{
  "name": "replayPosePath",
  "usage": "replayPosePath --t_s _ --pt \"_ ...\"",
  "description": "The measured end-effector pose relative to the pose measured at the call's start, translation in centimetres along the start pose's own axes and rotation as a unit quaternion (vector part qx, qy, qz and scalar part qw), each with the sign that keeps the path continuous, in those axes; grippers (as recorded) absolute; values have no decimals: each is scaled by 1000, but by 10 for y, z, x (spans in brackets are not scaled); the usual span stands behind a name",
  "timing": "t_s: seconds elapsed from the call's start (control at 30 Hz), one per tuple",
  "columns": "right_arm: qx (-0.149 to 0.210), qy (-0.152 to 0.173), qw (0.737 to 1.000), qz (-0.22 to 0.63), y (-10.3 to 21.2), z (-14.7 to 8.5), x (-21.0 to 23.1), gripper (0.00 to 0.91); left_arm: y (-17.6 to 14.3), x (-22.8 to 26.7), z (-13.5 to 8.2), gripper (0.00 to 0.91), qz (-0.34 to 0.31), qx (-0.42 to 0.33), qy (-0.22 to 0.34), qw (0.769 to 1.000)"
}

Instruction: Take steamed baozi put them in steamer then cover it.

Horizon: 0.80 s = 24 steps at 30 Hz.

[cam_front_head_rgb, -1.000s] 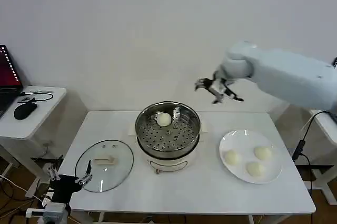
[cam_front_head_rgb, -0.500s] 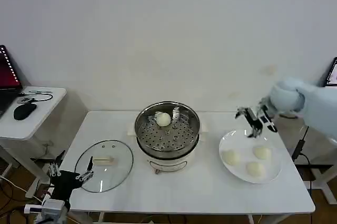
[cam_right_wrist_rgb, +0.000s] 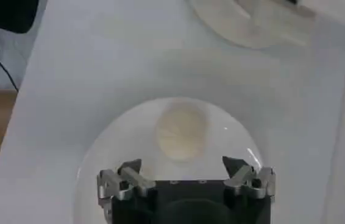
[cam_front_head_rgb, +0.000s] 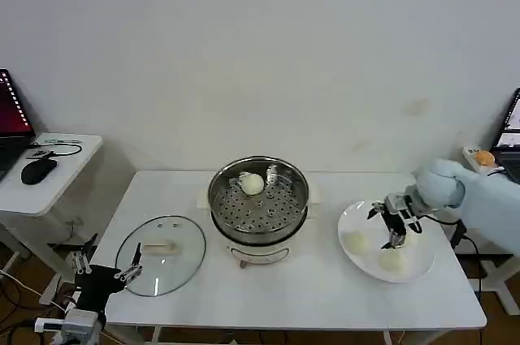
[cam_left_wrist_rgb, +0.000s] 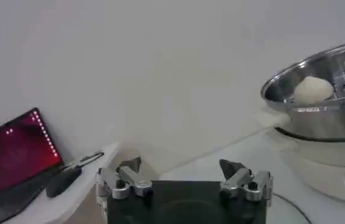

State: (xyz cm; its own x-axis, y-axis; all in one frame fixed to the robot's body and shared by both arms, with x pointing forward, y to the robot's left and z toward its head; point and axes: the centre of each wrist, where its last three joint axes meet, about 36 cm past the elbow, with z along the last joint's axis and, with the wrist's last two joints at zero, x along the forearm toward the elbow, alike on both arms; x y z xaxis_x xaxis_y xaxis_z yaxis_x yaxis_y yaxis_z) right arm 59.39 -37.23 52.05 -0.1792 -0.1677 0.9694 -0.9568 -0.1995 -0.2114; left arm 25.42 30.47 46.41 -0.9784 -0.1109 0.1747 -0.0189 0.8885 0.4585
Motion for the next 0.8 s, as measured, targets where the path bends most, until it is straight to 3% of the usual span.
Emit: replayPosePath --t_s 0.7,0.8 --pt "-2 7 1000 -16 -14 -14 -67 907 -1 -1 5 907 0 -6 7 1000" --pt "-3 8 1000 -17 -15 -15 -73 836 -1 -1 5 907 -1 -6 7 1000"
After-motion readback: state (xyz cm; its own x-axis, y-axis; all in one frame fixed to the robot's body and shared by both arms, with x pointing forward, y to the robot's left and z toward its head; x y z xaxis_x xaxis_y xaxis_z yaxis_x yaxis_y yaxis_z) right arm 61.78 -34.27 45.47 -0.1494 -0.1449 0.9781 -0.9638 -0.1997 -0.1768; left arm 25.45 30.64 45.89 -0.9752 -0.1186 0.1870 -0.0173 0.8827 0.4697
